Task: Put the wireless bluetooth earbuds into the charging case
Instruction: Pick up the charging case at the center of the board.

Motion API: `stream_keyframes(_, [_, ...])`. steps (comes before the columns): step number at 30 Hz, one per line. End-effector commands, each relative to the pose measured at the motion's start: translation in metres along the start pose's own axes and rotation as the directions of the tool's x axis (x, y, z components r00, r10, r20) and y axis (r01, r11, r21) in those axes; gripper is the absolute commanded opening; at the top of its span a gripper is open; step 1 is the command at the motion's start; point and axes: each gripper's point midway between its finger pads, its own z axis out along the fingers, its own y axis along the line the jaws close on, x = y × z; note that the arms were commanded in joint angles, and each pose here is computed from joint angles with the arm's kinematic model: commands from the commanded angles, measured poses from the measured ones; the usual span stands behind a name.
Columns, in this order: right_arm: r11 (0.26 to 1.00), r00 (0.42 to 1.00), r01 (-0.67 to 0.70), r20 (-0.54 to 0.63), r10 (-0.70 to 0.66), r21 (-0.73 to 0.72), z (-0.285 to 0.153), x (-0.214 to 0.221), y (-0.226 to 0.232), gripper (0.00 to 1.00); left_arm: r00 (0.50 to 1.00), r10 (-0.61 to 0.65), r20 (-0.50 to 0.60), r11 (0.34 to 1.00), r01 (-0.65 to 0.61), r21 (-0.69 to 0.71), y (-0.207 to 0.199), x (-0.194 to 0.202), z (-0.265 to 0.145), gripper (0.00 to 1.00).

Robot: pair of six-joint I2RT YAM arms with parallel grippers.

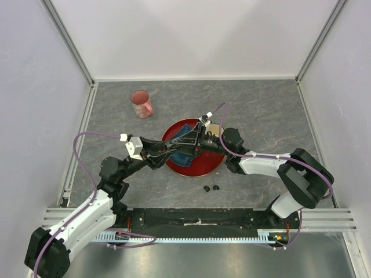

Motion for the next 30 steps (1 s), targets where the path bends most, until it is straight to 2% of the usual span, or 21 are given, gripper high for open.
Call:
stream_keyframes(1, [0.995, 0.998, 0.055, -0.005, -0.055, -0.081, 0.0, 0.005, 0.029, 0.26, 0.998, 0.026, 0.056, 0.999, -0.028, 0.026, -0.005, -0.019, 0.004, 0.49])
stream_keyframes(22, [0.992, 1.0, 0.01, -0.026, -0.014, -0.13, -0.001, 0.007, 0.03, 0.24, 0.999, 0.012, 0.046, 1.0, -0.012, 0.015, 0.0, -0.008, 0.005, 0.51])
stream_keyframes(30, [0.993, 1.0, 0.002, -0.021, -0.005, -0.118, 0.0, 0.005, 0.026, 0.23, 0.994, 0.023, 0.106, 1.0, -0.025, 0.011, -0.001, -0.021, 0.005, 0.51])
